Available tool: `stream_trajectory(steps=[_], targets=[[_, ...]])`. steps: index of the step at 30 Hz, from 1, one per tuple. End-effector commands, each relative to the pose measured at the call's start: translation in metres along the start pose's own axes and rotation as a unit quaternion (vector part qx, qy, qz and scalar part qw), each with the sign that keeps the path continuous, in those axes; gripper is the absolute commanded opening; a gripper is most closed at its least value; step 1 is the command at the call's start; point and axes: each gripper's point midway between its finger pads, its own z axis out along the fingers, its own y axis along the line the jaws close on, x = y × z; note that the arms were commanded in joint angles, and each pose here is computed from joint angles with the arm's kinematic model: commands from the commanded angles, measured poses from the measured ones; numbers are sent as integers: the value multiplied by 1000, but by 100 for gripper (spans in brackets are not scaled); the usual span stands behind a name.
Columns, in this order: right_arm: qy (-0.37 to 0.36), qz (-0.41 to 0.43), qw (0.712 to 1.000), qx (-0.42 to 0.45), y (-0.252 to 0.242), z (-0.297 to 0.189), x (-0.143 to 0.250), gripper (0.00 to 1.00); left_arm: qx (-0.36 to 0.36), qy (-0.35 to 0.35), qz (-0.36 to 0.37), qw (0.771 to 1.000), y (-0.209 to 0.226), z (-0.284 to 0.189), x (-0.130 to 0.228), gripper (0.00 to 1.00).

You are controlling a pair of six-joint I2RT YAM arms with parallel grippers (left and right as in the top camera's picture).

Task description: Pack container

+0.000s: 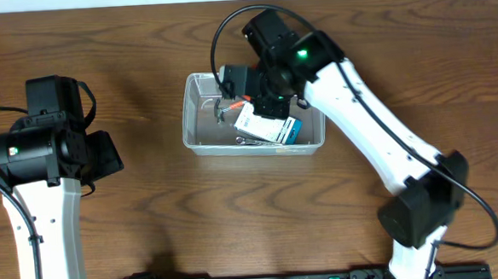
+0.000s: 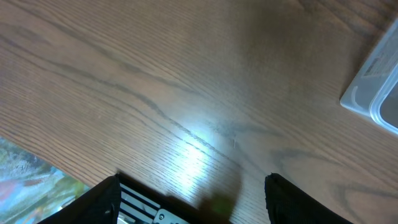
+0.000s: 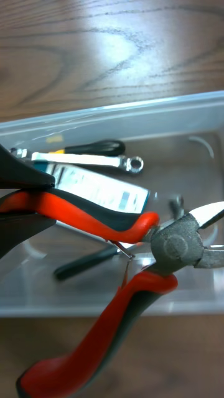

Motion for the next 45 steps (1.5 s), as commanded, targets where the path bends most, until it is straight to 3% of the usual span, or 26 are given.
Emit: stream_trajectory(steps=[1, 15, 25, 27, 28, 29, 30, 36, 38, 40, 42, 45], targets=[[-3, -13, 998, -54, 5, 30, 8, 1, -1, -2, -9, 1000, 1, -1, -1, 67], [100, 25, 984, -147, 18, 113, 68, 3, -1, 0, -9, 1000, 2, -1, 0, 67], [92, 44, 988, -114, 3, 98, 56, 24, 1, -9, -10, 1000, 2, -3, -2, 67], [72, 60, 992, -88, -10, 78, 44, 31, 0, -28, -13, 1000, 4, -9, -5, 67], [62, 64, 993, -76, -15, 68, 40, 42, -3, -40, -15, 999, 7, -13, -6, 67], [52, 66, 994, -63, -21, 55, 35, 64, -7, -54, -19, 998, 11, -18, -6, 67], [43, 68, 995, -52, -25, 44, 33, 99, -7, -67, -22, 998, 14, -24, -5, 67], [-15, 134, 991, 26, -54, -37, 38, 99, 17, -164, -34, 986, 27, -69, 8, 67], [-51, 190, 977, 81, -84, -63, 43, 99, 30, -220, -39, 974, 29, -87, 1, 67], [-88, 270, 946, 157, -127, -89, 56, 99, 40, -288, -34, 956, 29, -105, -16, 72], [-129, 347, 902, 221, -167, -113, 71, 99, 50, -337, -45, 939, 26, -116, -37, 88], [-212, 429, 839, 258, -209, -144, 83, 99, 87, -371, -43, 923, 5, -114, -72, 100]])
